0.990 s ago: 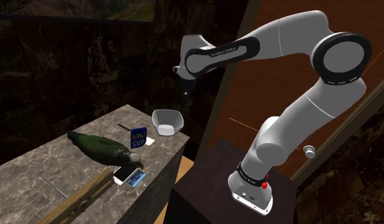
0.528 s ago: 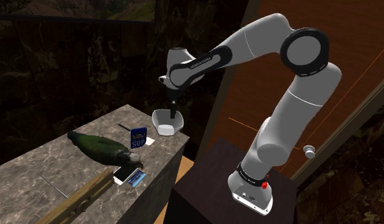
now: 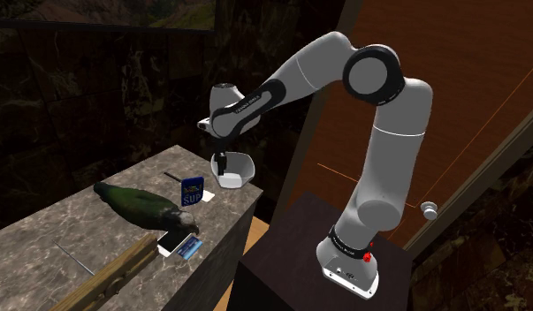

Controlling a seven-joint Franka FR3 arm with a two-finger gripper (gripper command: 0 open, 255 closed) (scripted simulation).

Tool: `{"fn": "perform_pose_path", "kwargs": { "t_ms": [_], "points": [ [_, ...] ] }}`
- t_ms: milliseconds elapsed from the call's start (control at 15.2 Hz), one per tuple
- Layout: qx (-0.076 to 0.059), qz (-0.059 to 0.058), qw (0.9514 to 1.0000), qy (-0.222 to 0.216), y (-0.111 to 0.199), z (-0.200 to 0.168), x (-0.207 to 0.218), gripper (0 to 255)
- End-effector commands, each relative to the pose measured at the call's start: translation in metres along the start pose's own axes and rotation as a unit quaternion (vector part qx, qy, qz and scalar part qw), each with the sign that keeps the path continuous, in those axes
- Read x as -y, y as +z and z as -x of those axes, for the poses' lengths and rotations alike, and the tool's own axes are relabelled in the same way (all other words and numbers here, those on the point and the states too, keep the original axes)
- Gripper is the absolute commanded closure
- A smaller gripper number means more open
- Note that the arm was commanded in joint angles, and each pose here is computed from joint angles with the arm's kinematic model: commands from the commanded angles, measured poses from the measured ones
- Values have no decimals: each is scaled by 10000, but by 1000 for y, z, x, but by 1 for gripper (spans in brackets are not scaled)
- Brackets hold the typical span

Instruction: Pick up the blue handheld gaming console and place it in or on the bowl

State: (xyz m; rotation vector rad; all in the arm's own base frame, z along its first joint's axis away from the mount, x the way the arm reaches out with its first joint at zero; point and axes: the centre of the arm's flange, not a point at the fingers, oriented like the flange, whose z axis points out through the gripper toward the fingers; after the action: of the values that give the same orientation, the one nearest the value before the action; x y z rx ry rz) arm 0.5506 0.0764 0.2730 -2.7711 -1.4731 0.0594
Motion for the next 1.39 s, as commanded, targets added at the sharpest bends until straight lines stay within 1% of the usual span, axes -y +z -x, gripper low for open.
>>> {"fn": "perform_pose_path", "kwargs": {
  "t_ms": [0, 264, 792, 1254, 1320],
  "points": [
    [-43, 11, 9995, -302, 18, -18, -6, 0],
    [-119, 31, 9963, -852, 50, -54, -12, 0],
    [-119, 31, 9963, -852, 90, -54, -12, 0],
    [-119, 31, 9963, -852, 90, -54, -12, 0],
    [-119, 31, 9963, -852, 90, -54, -12, 255]
  ]
}}
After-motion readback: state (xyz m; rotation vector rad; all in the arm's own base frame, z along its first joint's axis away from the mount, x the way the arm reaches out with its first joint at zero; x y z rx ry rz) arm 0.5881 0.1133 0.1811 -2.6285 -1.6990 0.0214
